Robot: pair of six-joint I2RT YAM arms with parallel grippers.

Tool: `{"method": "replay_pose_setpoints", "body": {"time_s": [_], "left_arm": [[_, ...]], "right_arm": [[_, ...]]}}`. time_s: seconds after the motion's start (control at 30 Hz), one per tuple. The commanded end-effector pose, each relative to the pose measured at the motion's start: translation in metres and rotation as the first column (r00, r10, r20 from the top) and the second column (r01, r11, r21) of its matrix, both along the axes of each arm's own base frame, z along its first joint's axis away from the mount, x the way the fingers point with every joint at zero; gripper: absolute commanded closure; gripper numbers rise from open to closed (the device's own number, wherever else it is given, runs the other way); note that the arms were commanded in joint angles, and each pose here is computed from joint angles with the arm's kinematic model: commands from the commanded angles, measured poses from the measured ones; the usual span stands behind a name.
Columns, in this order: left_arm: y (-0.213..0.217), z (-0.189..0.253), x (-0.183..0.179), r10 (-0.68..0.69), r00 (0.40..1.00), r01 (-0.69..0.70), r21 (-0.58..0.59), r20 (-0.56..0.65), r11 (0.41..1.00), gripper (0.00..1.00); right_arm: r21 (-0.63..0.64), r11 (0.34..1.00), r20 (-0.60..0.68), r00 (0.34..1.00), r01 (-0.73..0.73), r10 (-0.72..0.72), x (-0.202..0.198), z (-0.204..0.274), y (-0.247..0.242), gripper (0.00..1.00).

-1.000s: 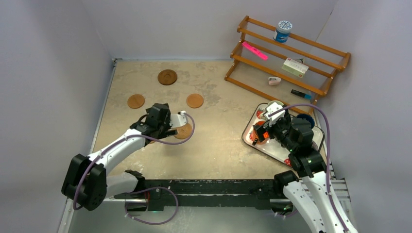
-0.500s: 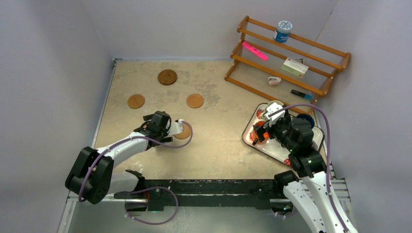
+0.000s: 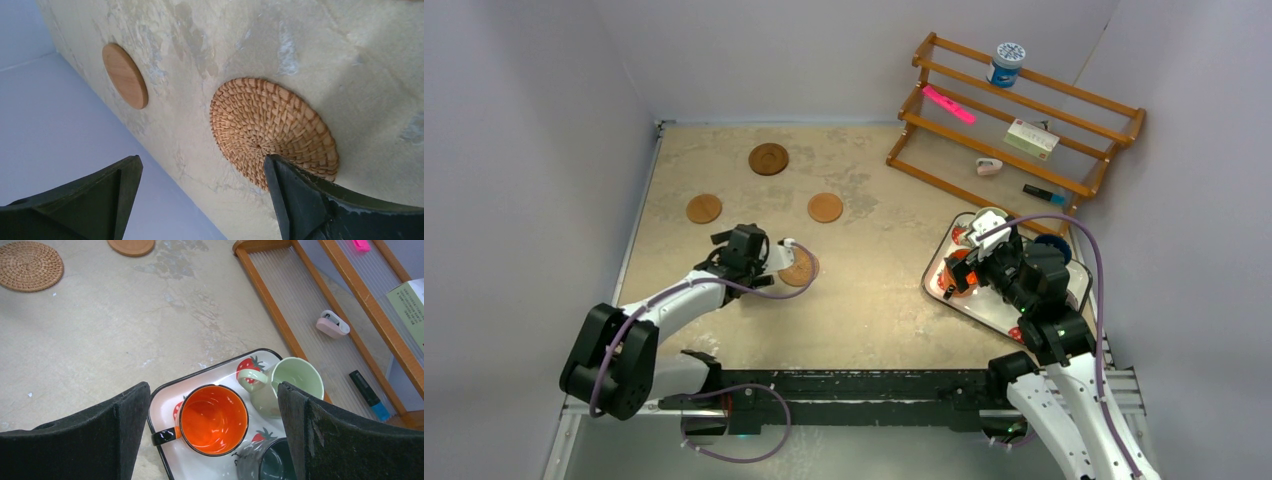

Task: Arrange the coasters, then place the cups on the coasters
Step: Move the coaster to the center of the board.

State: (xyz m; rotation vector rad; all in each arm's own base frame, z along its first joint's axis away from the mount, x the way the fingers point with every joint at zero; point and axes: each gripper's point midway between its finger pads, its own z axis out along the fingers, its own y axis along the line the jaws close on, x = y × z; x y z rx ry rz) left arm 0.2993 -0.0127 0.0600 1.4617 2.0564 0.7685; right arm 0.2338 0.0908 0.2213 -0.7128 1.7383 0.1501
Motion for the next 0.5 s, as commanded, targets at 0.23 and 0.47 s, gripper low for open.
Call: {"method": "replay_pose_setpoints", "body": {"time_s": [0.23, 0.47], "left_arm": [[0.019, -0.006, 0.022, 0.049, 0.998, -0.05, 0.038, 0.038, 0.998, 0.0], [0.017, -0.007, 0.032, 0.052, 0.998, -0.053, 0.017, 0.038, 0.998, 0.0]], "right_arm": [[0.0, 1.0, 0.014, 1.0, -0.02, 0.02, -0.001, 0.003, 0.003, 0.01], [-0.001, 1.0, 0.01, 1.0, -0.018, 0.018, -0.001, 0.002, 0.003, 0.01]]}}
